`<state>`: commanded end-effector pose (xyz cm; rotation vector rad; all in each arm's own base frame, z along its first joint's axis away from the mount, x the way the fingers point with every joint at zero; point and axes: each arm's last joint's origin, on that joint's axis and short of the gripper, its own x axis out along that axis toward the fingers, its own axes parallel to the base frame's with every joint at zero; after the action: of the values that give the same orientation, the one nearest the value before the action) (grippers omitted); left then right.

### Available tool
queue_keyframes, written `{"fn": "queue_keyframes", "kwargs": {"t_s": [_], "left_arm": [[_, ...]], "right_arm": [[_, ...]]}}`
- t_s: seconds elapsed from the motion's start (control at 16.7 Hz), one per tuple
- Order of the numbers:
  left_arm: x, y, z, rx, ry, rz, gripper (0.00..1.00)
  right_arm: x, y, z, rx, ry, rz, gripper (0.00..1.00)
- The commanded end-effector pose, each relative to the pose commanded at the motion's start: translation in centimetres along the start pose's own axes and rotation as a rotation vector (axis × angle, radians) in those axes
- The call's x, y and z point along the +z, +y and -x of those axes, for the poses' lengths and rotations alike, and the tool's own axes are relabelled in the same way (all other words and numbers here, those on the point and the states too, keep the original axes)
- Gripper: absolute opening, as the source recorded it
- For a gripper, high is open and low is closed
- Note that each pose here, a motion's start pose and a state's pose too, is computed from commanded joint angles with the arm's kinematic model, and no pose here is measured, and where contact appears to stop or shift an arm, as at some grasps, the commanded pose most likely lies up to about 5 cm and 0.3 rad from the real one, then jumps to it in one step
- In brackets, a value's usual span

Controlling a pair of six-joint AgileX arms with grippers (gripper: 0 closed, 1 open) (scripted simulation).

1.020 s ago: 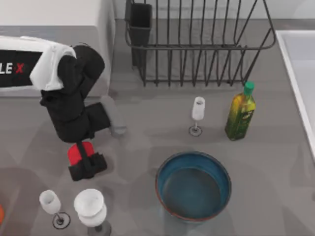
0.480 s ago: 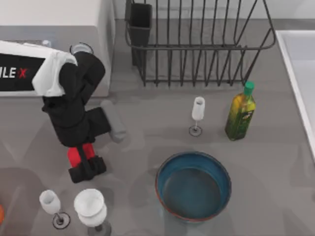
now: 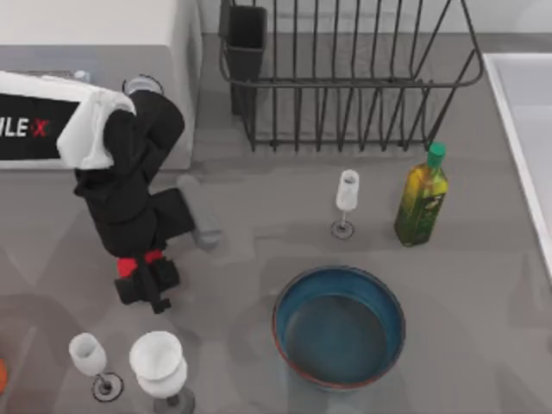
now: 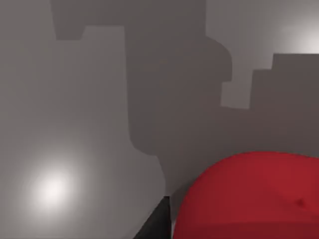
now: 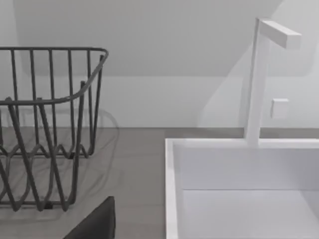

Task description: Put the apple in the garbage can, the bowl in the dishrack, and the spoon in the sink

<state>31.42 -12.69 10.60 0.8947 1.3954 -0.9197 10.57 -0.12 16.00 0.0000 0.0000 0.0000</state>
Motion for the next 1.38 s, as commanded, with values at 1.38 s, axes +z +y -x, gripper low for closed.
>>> {"fn": "queue_keyframes", "kwargs": {"t_s": [1.38], "left_arm": [[-0.1, 0.0, 10.7, 0.023, -0.009, 0.000, 0.00]], "right_arm": [[0.0, 0.0, 0.0, 0.000, 0.000, 0.000, 1.00]]}}
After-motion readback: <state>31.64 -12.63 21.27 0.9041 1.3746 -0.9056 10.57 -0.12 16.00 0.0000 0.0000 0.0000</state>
